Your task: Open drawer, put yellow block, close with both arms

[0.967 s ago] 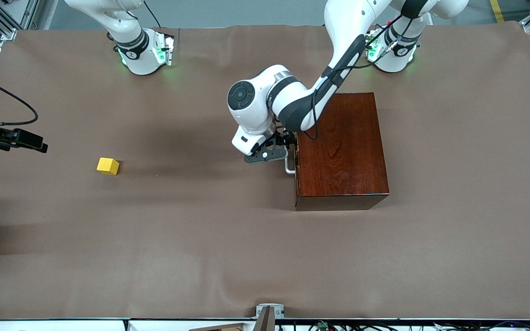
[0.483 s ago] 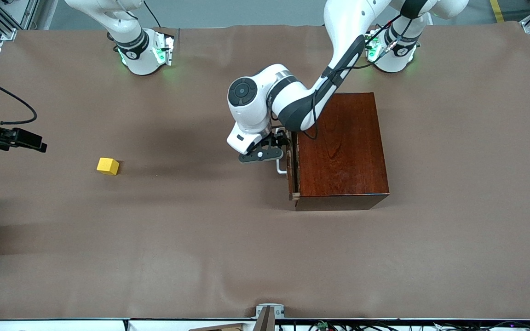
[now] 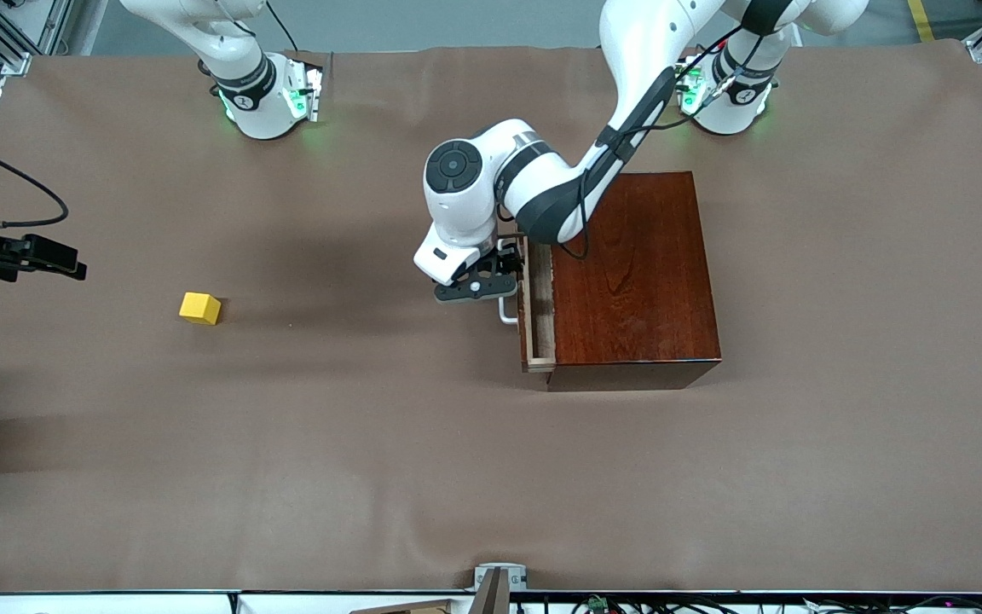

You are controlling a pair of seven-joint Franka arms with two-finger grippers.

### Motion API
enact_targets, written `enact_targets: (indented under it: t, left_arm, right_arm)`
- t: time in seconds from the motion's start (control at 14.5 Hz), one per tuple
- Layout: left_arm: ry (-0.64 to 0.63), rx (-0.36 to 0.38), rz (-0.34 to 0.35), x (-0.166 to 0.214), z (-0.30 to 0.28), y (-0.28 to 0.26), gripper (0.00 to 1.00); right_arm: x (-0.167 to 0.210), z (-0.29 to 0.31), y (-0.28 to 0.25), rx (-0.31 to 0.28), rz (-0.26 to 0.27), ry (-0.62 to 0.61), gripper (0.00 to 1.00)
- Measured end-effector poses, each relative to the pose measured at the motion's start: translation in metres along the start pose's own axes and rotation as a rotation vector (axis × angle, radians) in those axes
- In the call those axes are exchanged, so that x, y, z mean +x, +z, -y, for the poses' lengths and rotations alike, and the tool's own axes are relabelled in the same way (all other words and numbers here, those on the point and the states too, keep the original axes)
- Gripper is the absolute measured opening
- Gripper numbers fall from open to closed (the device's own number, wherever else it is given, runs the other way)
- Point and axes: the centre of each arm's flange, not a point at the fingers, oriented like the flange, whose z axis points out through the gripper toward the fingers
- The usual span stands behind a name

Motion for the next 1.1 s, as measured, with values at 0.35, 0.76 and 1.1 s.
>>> enact_targets:
  t: [0.35,0.76,1.1]
  left_arm:
    - [0.025,-0.009,-0.006,0.001,0.000,0.001,1.00]
    - [0.080,-0.076,-0.043,-0.007,-0.014,-0.002,1.00]
    - [0.114,-0.152,-0.083,-0.025,-0.037,-0.010,1.00]
  right_arm:
    - [-0.031,-0.026,0.030,-0.006,-0.008,-0.015,1.00]
    - [-0.041,-0.022,0.037,0.001,0.020,0.009,1.00]
    - [-0.049,-0.021,0.048,0.006,0.051,0.092,1.00]
